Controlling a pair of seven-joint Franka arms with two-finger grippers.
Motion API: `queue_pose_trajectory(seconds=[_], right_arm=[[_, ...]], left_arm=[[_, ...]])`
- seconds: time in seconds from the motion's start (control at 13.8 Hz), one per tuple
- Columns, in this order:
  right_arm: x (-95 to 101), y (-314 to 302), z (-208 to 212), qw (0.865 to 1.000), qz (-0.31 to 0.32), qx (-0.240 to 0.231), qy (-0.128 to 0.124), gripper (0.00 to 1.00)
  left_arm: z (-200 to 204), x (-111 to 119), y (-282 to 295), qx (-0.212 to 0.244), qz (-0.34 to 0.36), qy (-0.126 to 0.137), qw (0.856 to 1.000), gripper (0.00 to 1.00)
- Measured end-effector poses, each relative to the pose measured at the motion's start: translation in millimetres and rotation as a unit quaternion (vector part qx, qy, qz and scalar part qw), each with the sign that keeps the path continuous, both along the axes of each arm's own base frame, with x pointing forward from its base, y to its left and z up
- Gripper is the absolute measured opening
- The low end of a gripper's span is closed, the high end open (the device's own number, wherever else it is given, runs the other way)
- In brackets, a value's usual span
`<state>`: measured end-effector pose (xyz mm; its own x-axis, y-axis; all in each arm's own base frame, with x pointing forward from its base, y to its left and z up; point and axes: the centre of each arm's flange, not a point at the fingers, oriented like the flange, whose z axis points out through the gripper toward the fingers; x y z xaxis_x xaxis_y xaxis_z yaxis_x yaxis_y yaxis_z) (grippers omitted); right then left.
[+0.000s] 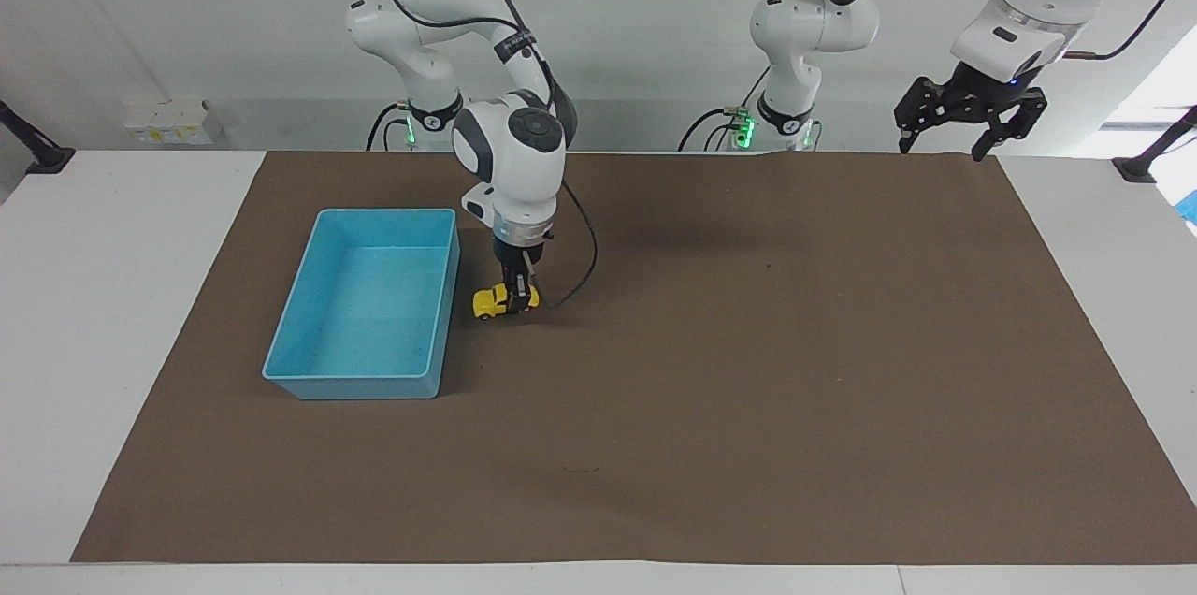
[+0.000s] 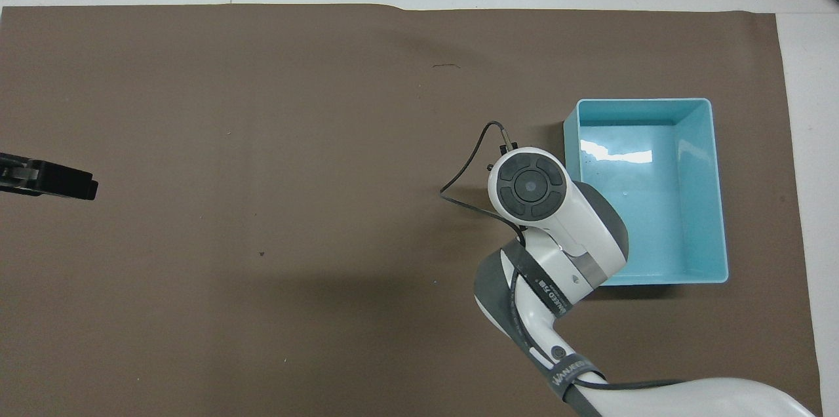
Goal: Wind up and store yellow beetle car
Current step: 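Grasp the car with the right gripper while the left gripper retracts, then carry the car with the right gripper and lower it into the blue box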
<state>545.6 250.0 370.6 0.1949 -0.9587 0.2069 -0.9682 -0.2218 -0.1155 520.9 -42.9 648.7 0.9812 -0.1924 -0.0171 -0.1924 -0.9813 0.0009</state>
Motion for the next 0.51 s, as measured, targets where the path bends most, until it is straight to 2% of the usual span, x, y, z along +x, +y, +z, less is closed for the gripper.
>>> queue_pose_trajectory(seconds=[0.15,0.51], right_arm=[[-3.1,-0.3,19.7,0.999,0.037,0.006,0.002,0.47],[-10.2,-18.7,55.9,0.984,0.173,0.004,0.041,0.47]], left_arm=[[-0.2,0.5,-0.1,-0.001,0.002,-0.002,1.000,1.00],[0.7,1.8,1.8,-0.002,0.005,-0.007,1.000,1.00]])
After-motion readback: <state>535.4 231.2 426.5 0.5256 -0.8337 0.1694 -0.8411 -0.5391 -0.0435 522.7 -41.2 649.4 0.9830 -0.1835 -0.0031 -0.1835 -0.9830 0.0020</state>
